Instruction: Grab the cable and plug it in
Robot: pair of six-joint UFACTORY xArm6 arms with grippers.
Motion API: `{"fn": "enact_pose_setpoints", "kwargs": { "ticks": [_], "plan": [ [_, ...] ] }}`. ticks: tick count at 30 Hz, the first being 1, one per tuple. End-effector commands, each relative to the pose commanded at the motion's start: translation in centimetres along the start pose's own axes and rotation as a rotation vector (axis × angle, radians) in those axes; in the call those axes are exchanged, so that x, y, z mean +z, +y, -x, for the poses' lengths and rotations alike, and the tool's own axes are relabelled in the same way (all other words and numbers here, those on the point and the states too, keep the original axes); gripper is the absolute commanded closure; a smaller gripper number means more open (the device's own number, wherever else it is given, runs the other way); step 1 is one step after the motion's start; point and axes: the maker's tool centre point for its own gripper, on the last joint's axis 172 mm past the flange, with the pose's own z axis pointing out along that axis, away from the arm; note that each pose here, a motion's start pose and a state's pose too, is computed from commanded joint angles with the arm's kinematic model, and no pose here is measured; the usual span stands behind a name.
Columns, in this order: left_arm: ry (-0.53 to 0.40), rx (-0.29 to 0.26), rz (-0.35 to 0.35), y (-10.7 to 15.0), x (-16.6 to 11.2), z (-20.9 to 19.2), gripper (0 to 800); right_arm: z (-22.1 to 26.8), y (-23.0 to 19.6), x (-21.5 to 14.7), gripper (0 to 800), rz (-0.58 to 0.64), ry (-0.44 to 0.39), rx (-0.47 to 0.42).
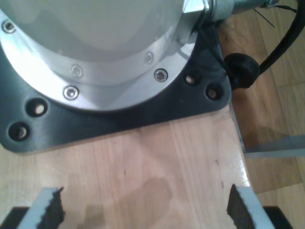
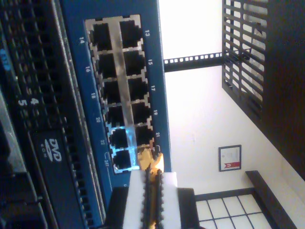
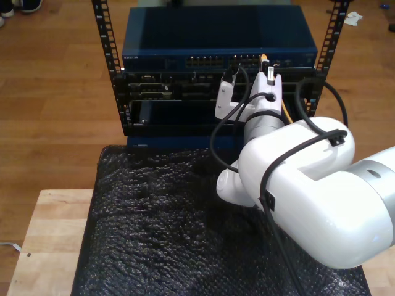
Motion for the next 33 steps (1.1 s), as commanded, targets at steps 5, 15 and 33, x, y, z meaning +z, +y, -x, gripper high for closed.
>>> {"fn": "enact_pose_setpoints", "kwargs": {
  "ticks": [5,15,33],
  "plan": [
    [-0.002,0.000,0.000,0.0,0.0,0.0,0,-0.7,0.3,-0.3,480,0.001,0.026,-0.007],
    [-0.002,0.000,0.000,0.0,0.0,0.0,0,0.6,0.9,-3.5,431,-0.108,0.057,-0.038],
    [0.000,0.000,0.000,0.0,0.0,0.0,0,5.4,4.3,-3.2,277,-0.469,0.148,-0.018]
  ]
}}
